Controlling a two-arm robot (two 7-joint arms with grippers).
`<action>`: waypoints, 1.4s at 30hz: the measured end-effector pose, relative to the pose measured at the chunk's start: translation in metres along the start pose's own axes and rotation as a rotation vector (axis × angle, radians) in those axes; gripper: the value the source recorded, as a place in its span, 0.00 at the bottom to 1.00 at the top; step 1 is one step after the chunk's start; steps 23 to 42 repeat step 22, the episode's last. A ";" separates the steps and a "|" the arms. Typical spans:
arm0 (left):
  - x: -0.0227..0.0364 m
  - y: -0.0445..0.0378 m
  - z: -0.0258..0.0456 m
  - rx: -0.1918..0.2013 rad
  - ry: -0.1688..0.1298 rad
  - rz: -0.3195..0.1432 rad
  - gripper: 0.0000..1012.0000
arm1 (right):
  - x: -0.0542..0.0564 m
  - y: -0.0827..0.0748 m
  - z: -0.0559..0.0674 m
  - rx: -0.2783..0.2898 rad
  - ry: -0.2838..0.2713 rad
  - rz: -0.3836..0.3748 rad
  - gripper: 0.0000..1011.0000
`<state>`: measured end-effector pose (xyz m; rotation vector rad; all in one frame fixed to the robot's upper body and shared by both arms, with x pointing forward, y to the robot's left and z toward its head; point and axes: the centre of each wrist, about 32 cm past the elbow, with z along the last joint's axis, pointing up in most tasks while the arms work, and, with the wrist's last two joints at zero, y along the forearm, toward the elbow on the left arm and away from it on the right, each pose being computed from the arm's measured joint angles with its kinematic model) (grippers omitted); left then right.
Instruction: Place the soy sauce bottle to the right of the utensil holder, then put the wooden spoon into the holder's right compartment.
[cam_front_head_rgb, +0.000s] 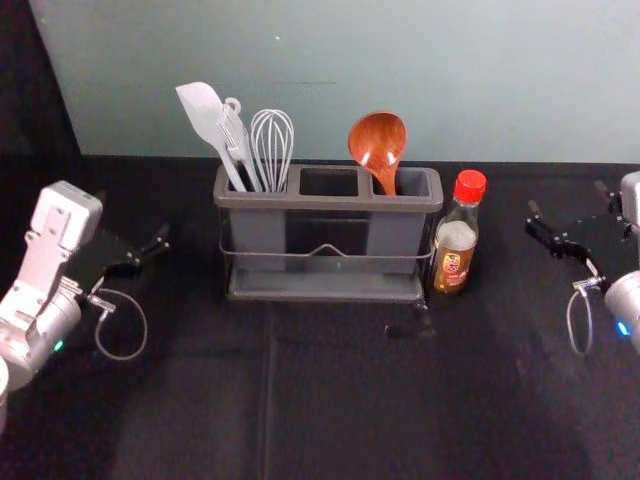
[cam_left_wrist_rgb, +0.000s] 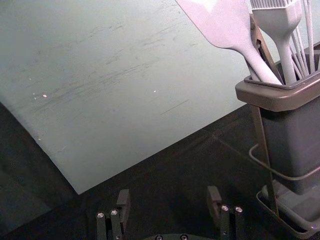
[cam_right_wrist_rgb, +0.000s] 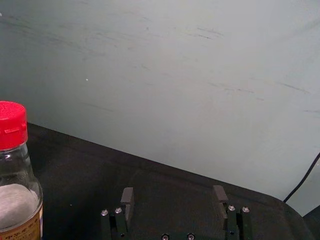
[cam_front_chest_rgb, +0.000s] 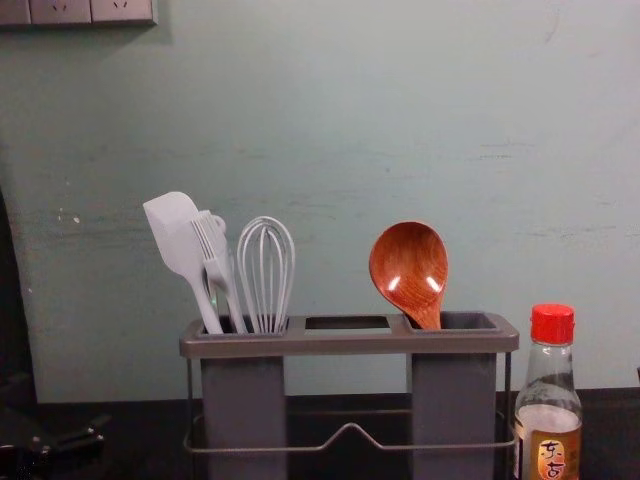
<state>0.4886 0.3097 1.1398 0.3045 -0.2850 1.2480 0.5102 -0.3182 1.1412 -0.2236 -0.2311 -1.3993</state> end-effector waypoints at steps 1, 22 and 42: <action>0.0000 0.0000 0.0000 0.000 0.000 0.000 0.99 | 0.000 0.000 0.000 -0.001 0.000 0.000 0.99; 0.0000 0.0000 0.0000 0.000 0.000 0.000 0.99 | 0.000 0.000 0.000 -0.005 -0.003 0.003 0.99; 0.0000 0.0000 0.0000 0.000 0.000 0.000 0.99 | 0.000 0.000 0.000 -0.005 -0.003 0.003 0.99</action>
